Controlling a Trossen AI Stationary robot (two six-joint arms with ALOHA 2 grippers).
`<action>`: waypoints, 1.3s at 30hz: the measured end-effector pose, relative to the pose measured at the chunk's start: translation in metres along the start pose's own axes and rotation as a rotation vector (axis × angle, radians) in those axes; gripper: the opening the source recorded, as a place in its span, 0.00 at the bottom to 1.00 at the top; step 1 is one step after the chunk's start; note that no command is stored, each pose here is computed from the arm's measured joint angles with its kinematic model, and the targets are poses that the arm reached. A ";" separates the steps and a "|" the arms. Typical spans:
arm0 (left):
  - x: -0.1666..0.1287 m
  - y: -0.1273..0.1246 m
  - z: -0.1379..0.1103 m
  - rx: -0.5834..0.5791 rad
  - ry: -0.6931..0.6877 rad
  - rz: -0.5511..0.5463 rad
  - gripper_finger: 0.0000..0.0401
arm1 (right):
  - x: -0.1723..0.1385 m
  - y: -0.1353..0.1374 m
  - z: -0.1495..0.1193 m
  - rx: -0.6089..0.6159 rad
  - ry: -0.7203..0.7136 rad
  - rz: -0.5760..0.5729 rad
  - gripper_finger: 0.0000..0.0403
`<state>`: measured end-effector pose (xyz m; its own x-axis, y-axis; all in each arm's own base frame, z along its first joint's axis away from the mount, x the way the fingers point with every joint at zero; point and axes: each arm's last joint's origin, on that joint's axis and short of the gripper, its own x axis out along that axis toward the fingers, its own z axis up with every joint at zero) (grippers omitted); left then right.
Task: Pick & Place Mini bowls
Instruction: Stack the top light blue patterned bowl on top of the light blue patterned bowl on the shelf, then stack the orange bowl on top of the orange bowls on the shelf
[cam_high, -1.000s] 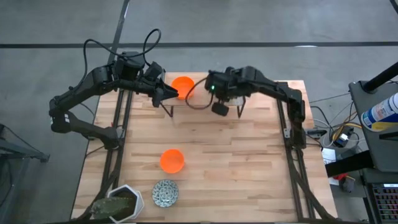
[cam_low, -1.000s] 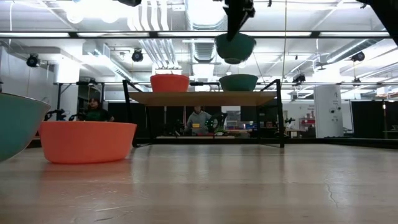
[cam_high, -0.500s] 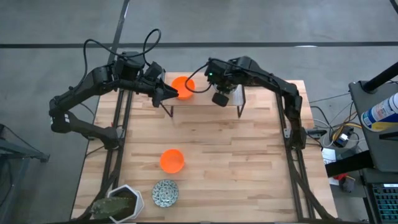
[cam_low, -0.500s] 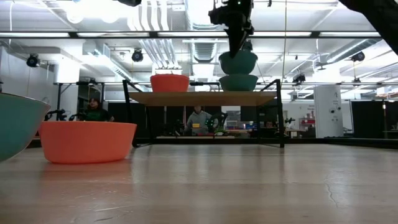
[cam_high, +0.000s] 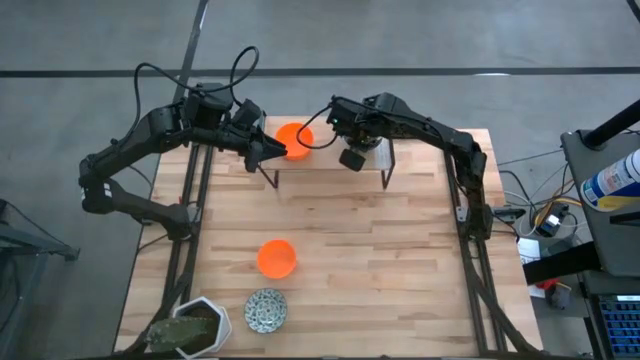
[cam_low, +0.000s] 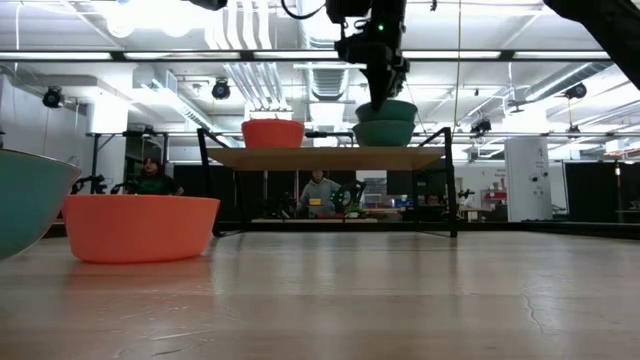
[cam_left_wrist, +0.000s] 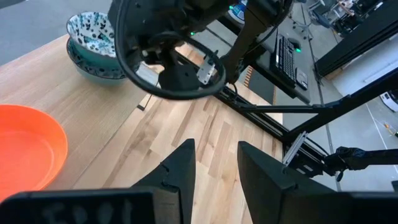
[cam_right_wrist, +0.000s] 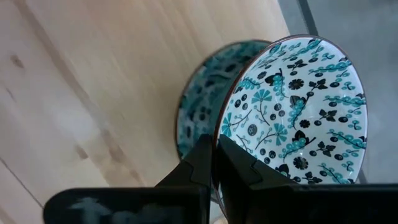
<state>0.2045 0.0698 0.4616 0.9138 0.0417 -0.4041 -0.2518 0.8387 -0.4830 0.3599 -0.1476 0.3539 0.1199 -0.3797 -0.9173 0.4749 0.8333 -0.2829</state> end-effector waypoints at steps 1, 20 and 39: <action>0.000 0.000 0.000 0.000 0.000 0.000 0.28 | 0.002 0.001 0.001 0.000 -0.004 0.003 0.03; 0.000 0.000 0.000 -0.001 0.000 0.000 0.28 | 0.017 0.004 -0.001 0.012 0.026 -0.002 0.03; 0.000 0.000 0.000 -0.001 0.000 0.000 0.28 | 0.006 0.006 -0.002 0.064 -0.013 0.012 0.26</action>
<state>0.2044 0.0698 0.4617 0.9140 0.0414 -0.4037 -0.2516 0.8383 -0.4837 0.3618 -0.1438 0.3459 0.1367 -0.3754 -0.9167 0.5284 0.8104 -0.2531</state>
